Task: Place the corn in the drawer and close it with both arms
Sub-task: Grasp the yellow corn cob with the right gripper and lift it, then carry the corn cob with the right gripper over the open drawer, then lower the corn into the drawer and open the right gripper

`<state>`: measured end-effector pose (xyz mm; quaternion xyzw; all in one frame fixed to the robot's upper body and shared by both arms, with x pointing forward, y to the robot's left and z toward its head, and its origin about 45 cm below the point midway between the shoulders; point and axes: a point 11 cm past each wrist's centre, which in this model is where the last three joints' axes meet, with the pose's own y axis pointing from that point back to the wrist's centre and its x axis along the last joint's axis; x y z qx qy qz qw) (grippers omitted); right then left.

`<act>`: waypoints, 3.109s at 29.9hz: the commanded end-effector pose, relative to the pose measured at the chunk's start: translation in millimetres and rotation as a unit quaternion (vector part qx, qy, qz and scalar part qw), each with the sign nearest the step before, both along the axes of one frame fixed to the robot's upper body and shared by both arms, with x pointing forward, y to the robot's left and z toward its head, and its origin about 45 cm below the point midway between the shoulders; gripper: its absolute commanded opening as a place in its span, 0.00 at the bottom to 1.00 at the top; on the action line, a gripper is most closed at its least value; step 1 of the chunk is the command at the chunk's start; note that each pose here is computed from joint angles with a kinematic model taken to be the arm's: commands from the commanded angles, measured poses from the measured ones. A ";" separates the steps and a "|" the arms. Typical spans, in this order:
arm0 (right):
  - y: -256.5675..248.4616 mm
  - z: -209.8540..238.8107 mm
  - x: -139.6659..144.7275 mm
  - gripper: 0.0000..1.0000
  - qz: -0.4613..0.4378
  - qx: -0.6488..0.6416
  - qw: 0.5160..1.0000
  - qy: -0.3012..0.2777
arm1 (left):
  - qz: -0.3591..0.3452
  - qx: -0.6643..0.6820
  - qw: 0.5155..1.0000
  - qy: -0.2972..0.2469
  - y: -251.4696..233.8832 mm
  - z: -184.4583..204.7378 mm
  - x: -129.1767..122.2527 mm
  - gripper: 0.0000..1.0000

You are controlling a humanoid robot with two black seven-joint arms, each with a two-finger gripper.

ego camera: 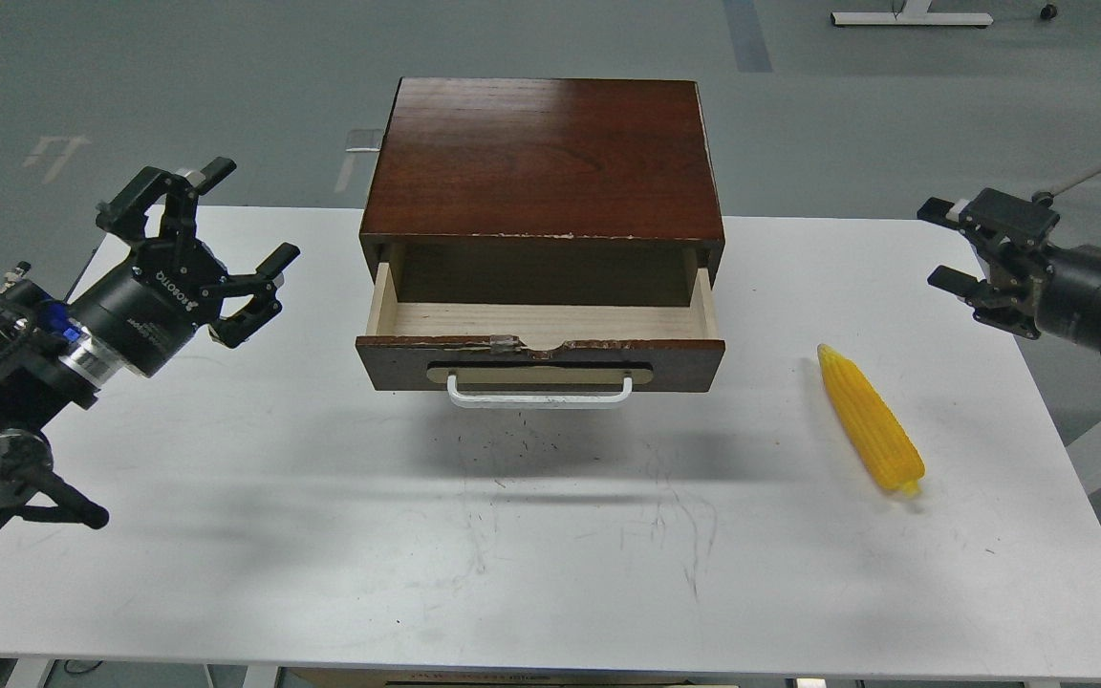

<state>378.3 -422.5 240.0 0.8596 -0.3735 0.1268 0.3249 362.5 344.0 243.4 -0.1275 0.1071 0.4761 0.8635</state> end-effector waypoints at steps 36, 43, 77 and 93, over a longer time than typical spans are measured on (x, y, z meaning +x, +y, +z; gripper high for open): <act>18.1 -95.5 -38.9 0.11 0.147 -0.234 0.961 0.015 | -0.004 -0.006 1.000 0.001 -5.4 -2.0 -0.6 1.00; 42.9 18.0 13.8 0.12 0.161 -0.233 0.953 -0.108 | -0.005 -0.006 1.000 0.002 -6.1 -2.8 -0.7 1.00; 300.3 86.2 39.4 0.14 0.548 -0.431 0.655 -0.291 | -0.005 0.001 1.000 -0.001 -1.9 1.8 -0.8 1.00; 314.9 57.3 43.4 0.76 0.556 -0.423 0.648 -0.302 | -0.004 0.002 1.000 -0.001 -1.2 1.4 -1.2 1.00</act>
